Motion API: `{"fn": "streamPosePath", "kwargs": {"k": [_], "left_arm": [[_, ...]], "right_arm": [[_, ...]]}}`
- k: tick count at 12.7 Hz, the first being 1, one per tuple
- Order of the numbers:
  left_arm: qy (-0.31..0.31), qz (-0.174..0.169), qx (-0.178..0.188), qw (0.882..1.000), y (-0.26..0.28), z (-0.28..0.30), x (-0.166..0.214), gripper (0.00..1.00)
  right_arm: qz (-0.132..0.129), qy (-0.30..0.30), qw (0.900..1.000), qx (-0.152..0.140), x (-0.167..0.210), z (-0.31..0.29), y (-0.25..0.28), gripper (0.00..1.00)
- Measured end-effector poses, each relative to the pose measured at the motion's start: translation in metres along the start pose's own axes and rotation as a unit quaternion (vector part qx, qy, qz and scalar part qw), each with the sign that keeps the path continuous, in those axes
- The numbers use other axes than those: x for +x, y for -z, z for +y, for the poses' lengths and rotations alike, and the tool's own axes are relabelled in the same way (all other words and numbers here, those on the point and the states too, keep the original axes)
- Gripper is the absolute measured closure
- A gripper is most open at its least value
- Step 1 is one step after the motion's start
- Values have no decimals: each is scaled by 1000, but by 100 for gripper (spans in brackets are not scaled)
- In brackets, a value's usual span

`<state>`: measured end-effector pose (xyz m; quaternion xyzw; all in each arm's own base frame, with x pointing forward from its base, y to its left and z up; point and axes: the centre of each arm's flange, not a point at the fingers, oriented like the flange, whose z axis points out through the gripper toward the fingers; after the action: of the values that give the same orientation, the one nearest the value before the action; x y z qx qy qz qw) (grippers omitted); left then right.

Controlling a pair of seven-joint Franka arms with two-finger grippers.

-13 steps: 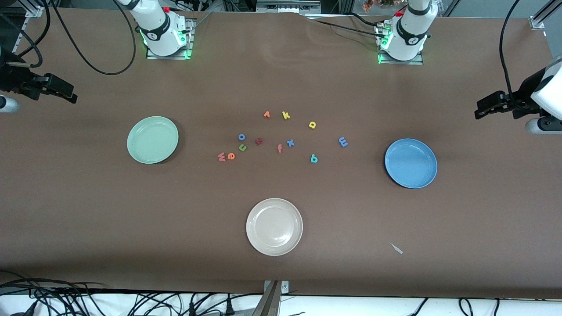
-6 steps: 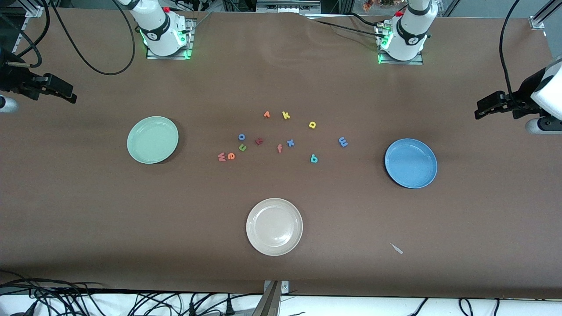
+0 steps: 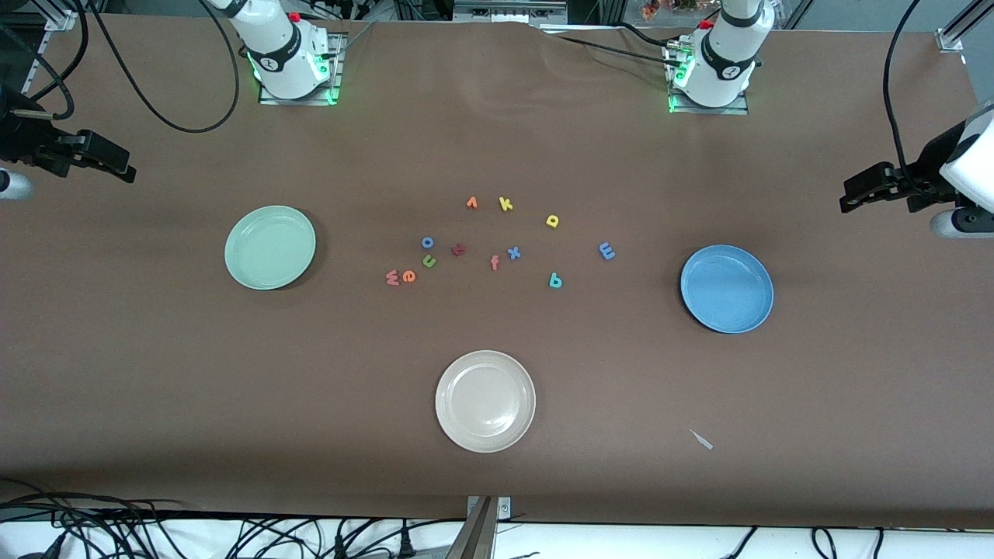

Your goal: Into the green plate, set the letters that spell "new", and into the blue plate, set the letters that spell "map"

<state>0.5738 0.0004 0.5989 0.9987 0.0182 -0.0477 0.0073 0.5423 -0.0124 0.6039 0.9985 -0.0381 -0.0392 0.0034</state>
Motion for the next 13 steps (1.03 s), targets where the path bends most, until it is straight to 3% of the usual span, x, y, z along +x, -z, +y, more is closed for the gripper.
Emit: {"fn": "streamPosePath", "kwargs": {"k": [13], "left_arm": [[0, -1, 0, 1000, -3, 0, 1, 0]], "right_arm": [[-5, 11, 1000, -1, 3, -5, -5, 0]]}}
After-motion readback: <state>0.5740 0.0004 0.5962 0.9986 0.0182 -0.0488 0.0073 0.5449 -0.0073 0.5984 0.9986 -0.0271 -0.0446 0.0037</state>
